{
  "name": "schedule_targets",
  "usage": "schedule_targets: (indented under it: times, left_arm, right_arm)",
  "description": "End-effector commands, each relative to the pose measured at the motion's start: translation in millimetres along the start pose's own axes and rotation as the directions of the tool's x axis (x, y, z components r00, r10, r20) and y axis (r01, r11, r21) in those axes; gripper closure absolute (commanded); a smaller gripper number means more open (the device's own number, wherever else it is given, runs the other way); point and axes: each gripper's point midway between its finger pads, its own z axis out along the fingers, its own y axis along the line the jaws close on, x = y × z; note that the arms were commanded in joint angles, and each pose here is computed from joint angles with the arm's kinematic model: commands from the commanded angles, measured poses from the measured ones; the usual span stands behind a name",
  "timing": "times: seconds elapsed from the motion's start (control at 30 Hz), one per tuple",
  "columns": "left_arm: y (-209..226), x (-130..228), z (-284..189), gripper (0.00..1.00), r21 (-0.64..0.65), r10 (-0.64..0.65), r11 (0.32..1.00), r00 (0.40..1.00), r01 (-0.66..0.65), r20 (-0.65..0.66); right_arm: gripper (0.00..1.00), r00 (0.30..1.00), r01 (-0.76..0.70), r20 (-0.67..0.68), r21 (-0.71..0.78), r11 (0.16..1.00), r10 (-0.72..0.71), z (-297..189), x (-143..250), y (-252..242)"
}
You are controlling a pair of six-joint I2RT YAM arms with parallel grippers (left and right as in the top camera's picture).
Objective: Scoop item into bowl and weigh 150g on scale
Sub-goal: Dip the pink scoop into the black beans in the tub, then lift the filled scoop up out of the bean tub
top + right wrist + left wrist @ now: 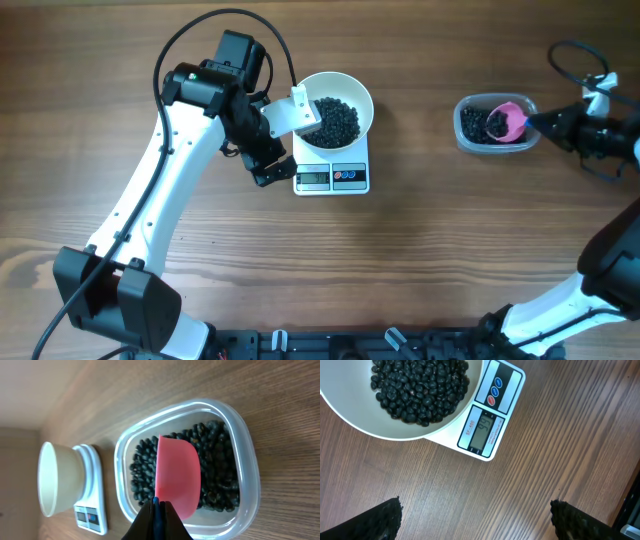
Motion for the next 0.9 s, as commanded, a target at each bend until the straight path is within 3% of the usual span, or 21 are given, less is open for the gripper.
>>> schedule_targets:
  times: [0.0, 0.2, 0.57, 0.87]
  left_arm:
    - [1, 3, 5, 0.0, 0.012, 0.003, 1.0, 1.0, -0.003, -0.009]
    - [1, 3, 5, 0.0, 0.012, 0.003, 1.0, 1.0, -0.003, -0.009]
    - [1, 3, 5, 0.0, 0.012, 0.003, 1.0, 1.0, -0.003, -0.009]
    - [1, 3, 5, 0.0, 0.012, 0.003, 1.0, 1.0, -0.003, -0.009]
  right_arm:
    - [0.96, 0.999, -0.012, 0.034, -0.117, 0.993, 0.016, -7, -3, 8]
    - [0.96, 0.998, -0.038, 0.034, -0.136, 0.99, 0.043, -12, -1, 9]
    - [0.96, 0.996, -0.02, 0.071, -0.371, 0.928, 0.05, -20, -9, 51]
    - [0.96, 0.999, 0.029, -0.025, -0.419, 0.908, -0.043, 16, 8, 93]
